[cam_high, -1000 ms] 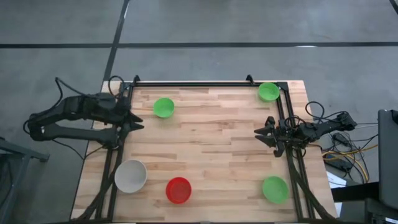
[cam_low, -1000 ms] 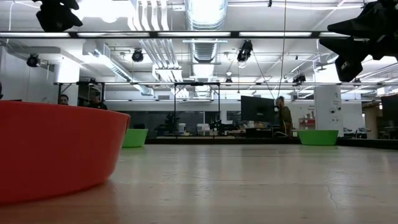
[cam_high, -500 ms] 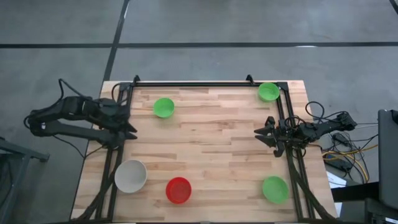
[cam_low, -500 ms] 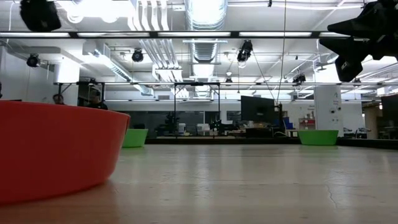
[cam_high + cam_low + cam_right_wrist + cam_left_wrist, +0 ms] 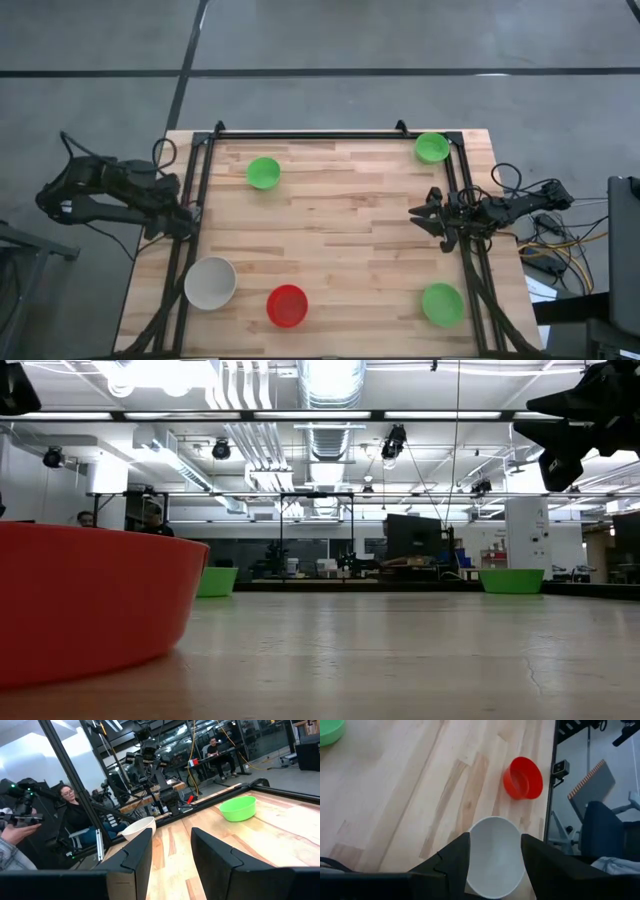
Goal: Nest bowls inside each other
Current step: Put the gray bowl on the center of the table
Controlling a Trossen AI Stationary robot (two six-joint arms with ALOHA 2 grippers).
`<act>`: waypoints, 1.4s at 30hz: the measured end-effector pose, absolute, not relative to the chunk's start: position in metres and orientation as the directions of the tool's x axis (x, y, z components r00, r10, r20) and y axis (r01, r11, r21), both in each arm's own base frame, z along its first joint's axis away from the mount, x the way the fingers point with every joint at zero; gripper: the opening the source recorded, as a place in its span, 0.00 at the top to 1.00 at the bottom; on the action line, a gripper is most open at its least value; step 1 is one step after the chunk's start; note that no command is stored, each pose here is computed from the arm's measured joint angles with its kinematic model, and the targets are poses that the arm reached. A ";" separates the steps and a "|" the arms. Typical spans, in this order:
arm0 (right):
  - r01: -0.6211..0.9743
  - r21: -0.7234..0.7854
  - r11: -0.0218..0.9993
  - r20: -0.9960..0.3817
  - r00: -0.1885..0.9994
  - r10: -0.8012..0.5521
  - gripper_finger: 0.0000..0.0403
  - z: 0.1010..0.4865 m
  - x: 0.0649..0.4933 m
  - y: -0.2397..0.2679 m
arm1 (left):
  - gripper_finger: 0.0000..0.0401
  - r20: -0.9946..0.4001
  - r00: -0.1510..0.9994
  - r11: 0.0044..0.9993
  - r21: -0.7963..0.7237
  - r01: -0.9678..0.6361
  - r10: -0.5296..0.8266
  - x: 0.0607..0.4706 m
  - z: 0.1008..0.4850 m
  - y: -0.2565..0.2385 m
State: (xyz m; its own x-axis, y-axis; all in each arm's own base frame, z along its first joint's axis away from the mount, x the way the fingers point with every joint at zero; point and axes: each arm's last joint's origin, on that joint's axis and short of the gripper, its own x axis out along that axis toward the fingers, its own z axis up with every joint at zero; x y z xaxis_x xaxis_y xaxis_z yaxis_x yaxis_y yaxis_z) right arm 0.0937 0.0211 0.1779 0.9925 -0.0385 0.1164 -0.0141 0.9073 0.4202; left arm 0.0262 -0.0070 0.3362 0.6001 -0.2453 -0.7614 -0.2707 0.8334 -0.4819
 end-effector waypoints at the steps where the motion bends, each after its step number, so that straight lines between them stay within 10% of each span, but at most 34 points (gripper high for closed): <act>1: -0.014 0.420 0.907 0.116 0.992 -0.038 0.67 0.178 0.094 0.021 | 0.55 -0.763 0.598 0.835 -0.480 -0.269 -0.246 0.026 0.336 -0.007; 42: -0.014 0.420 0.907 0.116 0.992 -0.039 0.67 0.178 0.094 0.021 | 0.55 -0.873 0.339 0.841 -0.453 -0.296 -0.351 0.098 0.309 -0.009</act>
State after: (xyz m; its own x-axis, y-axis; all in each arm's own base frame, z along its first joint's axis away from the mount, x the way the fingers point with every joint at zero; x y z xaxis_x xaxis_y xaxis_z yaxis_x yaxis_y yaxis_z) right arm 0.0937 0.0211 0.1779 0.9925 -0.0386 0.1164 -0.0140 0.9073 0.4202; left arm 0.0979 -0.0093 0.3094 0.3385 -0.3508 -0.8731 -0.2958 0.8412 -0.4526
